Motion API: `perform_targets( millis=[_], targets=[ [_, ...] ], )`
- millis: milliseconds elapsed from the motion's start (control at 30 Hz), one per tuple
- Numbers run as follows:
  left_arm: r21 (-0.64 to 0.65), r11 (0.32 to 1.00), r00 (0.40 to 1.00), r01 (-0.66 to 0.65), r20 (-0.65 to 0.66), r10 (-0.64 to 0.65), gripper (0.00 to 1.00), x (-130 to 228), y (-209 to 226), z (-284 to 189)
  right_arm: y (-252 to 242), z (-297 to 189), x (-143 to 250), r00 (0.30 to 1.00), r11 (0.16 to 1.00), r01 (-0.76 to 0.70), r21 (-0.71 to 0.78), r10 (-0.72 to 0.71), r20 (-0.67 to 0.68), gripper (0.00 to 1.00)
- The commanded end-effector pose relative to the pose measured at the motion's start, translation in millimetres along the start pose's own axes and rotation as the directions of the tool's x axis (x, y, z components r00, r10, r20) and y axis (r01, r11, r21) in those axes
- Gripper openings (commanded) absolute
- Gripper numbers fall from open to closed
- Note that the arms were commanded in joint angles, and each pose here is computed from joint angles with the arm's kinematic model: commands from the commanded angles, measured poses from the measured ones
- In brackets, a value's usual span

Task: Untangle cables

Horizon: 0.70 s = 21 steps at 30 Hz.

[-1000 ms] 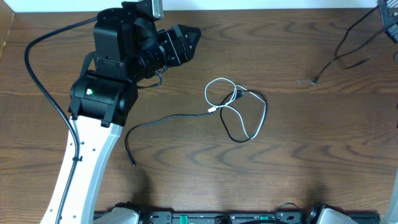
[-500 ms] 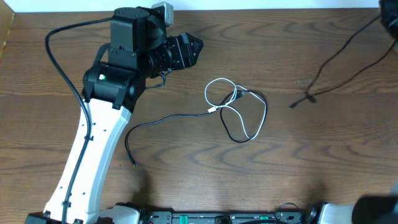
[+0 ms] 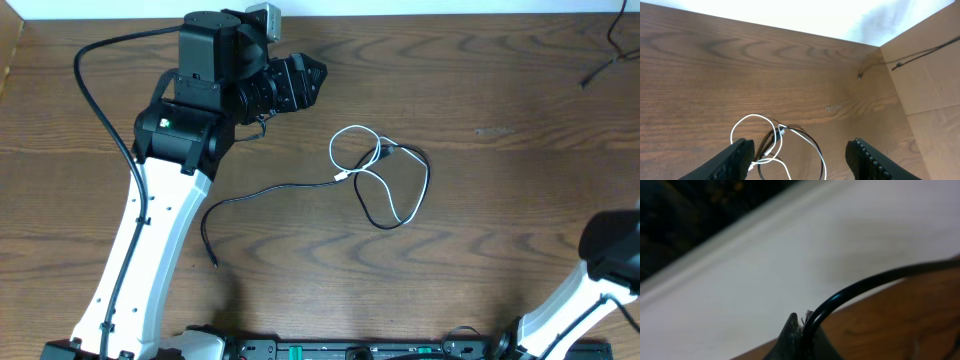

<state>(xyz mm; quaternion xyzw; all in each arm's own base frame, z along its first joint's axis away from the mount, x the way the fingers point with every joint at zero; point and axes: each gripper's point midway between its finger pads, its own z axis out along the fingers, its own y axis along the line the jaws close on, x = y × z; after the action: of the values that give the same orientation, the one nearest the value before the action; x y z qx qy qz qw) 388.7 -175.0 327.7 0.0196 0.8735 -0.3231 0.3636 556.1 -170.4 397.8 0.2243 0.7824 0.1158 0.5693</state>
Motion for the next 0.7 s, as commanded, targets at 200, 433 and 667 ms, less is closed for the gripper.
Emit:
perform_targets(
  millis=[200, 433, 667],
  targets=[
    [0.002, 0.998, 0.997, -0.064, -0.032, 0.064, 0.65, 7.7, -3.4, 11.6, -85.8, 95.5, 104.2, 0.974, 0.986, 0.011, 0.164, 0.027, -0.224, 0.09],
    [0.013, 0.995, 0.994, -0.098, -0.04, 0.098, 0.68, 11.3, -8.5, 13.9, -108.7, 89.2, 157.6, 0.912, 0.973, -0.003, 0.232, 0.098, -0.399, 0.99],
    [0.014, 0.993, 0.992, -0.114, -0.049, 0.114, 0.8, 13.1, -8.1, 15.6, -66.6, 38.0, 137.3, 0.895, 0.985, 0.043, 0.167, 0.036, -0.444, 0.99]
  ],
)
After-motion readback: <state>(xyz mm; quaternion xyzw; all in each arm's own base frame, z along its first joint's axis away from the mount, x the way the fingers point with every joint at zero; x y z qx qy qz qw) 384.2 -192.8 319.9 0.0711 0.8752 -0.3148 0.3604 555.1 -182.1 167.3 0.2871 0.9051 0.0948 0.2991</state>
